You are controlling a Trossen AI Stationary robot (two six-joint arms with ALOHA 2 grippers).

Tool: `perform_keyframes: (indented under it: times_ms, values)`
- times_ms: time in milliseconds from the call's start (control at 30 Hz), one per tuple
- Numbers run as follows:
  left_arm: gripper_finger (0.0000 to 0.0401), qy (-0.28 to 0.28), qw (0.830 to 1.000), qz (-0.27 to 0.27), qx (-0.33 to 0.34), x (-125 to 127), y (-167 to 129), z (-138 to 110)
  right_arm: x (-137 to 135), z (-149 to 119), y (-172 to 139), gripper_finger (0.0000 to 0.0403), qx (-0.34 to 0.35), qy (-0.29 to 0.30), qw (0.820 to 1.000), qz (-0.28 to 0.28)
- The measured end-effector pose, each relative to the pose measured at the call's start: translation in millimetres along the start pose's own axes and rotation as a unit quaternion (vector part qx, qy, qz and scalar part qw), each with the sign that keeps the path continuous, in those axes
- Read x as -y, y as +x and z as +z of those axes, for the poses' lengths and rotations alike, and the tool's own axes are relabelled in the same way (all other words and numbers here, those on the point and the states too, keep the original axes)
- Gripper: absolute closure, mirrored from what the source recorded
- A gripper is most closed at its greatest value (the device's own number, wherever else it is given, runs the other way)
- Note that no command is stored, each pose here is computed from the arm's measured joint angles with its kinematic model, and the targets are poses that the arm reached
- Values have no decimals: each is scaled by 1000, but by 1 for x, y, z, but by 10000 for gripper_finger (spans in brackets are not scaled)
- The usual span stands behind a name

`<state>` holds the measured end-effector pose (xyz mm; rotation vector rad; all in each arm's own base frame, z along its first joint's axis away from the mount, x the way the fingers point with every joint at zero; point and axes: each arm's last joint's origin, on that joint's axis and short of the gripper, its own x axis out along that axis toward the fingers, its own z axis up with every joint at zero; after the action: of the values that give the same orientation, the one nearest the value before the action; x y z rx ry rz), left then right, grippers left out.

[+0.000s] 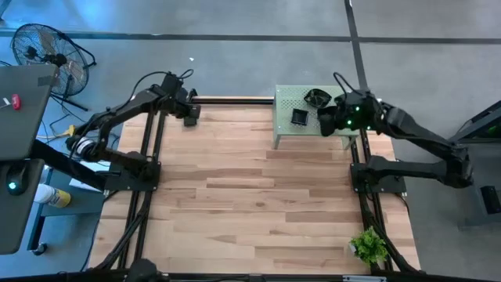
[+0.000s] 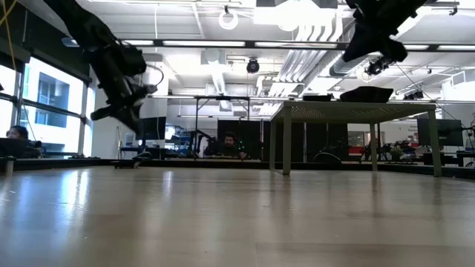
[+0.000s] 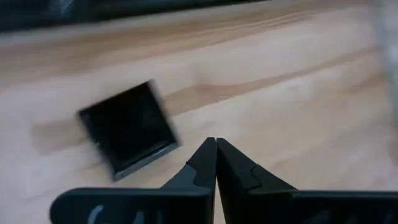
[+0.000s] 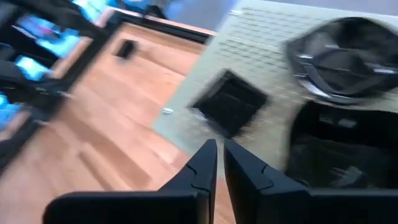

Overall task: Pick & Place Mini shaped plates
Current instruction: Stack the black square plate on top of the black square plate on the shelf

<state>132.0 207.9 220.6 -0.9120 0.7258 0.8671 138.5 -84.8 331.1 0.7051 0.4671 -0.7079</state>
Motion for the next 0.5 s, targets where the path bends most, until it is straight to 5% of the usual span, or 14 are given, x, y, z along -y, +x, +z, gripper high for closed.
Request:
perform_keyframes:
  times_ms: [333,500]
  values:
    - [318,-103,983,148,-47,-19,27,8,-14,-19,21,398,16,-14,997,71]
    - [281,-135,974,172,-62,-25,44,9,-17,-19,20,399,21,-21,996,80]
